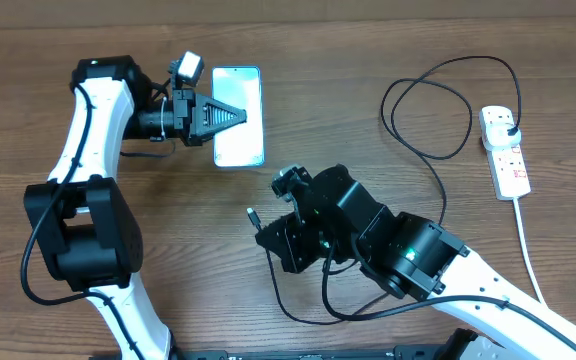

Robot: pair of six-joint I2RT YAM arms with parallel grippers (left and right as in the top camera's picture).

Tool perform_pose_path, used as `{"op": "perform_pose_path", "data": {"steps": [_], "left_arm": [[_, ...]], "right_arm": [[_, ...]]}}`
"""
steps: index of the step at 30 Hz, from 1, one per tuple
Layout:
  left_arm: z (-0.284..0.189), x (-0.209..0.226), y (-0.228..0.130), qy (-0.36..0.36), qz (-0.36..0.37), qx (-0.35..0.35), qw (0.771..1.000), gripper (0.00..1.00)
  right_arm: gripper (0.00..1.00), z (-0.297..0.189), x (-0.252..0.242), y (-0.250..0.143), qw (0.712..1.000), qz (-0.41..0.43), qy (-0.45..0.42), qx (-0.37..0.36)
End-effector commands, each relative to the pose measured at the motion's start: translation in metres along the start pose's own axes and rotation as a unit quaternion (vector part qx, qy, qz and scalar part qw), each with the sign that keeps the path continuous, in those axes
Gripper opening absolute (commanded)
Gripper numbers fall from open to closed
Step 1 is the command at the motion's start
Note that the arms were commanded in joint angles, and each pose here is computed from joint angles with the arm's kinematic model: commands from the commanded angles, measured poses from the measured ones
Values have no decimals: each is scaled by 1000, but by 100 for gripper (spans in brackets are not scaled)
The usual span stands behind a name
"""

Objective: Plug charger to phone and switch on socket
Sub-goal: 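Bring the held plug up under the phone's bottom port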

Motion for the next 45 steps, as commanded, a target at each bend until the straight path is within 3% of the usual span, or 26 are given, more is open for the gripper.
{"op": "perform_pose_path", "data": {"steps": [1, 6, 14, 29, 45], "left_arm": [[7, -25, 2, -29, 14, -9, 999, 4], [15, -26, -1, -31, -9, 3, 999, 4], [19, -26, -3, -32, -27, 9, 999, 4], [19, -22, 5, -33, 29, 7, 999, 4], [20, -23, 4, -33, 2, 9, 999, 4]], "right_arm": [[4, 3, -1, 12, 999, 37, -7, -26], [4, 6, 2, 22, 998, 33, 1, -45], [4, 23, -13, 29, 991, 117, -28, -60], [4, 22, -23, 43, 987, 106, -63, -105], [4, 21, -21, 50, 987, 89, -59, -122]]}}
Point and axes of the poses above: each gripper's point midway between its finger pads, its own z axis out along the fingers, its own x axis along the line the jaws close on, y = z × x, the point moved 3 cm from there along -z, back along the fingers, and after that the axes turned 1 degree about z, right-handed, at the moved point
